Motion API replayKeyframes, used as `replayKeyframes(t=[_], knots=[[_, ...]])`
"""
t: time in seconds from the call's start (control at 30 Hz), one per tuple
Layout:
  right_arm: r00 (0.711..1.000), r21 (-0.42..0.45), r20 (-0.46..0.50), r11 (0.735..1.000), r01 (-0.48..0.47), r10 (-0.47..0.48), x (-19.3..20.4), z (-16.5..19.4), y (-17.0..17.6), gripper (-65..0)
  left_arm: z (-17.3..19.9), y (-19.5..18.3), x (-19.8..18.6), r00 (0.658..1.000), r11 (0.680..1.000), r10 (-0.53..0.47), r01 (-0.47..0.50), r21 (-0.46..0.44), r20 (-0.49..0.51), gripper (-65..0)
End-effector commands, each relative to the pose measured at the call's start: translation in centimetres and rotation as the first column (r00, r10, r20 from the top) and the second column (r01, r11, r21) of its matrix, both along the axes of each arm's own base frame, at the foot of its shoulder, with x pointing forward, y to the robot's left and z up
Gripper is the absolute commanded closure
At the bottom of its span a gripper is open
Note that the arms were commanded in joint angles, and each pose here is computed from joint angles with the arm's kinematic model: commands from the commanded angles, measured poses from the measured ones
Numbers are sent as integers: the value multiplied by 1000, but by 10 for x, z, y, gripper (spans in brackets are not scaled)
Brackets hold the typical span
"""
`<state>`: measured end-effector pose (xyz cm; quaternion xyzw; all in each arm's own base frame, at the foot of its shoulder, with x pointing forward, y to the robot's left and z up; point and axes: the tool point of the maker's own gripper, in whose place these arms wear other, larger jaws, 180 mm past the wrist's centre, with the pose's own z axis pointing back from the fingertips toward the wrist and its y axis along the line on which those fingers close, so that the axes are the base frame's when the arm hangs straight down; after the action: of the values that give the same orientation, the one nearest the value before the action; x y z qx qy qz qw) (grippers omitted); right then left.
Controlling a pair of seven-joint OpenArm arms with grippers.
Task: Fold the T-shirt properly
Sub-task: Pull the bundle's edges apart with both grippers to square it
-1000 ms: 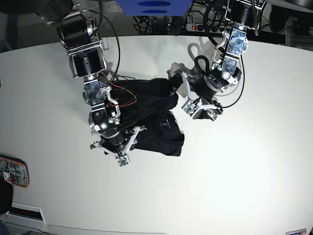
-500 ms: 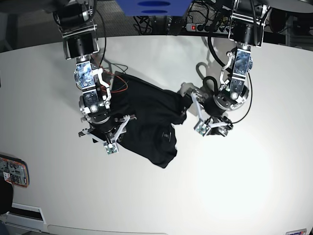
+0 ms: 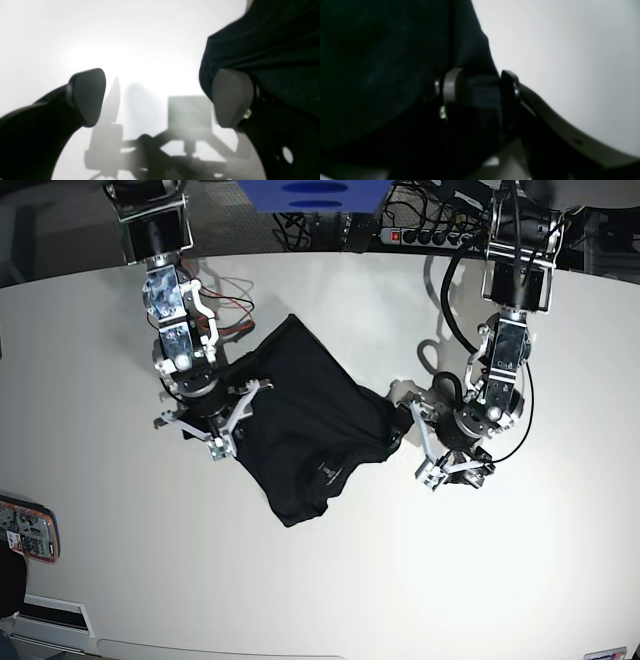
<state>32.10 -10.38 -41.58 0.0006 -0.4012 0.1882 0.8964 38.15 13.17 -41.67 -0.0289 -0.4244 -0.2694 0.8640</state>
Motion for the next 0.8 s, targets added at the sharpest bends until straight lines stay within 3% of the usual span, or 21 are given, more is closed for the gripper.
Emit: replayKeyframes(t=[0.0, 0.2, 0.47, 0.77], knots=[[1000, -7, 27, 1000, -3, 3, 1, 9, -1, -229, 15, 10, 18, 999, 1000, 21, -21, 13, 46, -650], [999, 10, 34, 1000, 12, -12, -29, 17, -5, -229, 11, 15, 34, 999, 999, 38, -38, 14, 26, -650], [998, 36, 64, 999, -9, 7, -53, 35, 6, -229, 37, 4, 59, 996, 999, 32, -32, -7, 85, -650], [995, 68, 36, 993, -92, 89, -69, 29, 41, -229, 21, -9, 65, 999, 999, 26, -25, -23, 30, -650]])
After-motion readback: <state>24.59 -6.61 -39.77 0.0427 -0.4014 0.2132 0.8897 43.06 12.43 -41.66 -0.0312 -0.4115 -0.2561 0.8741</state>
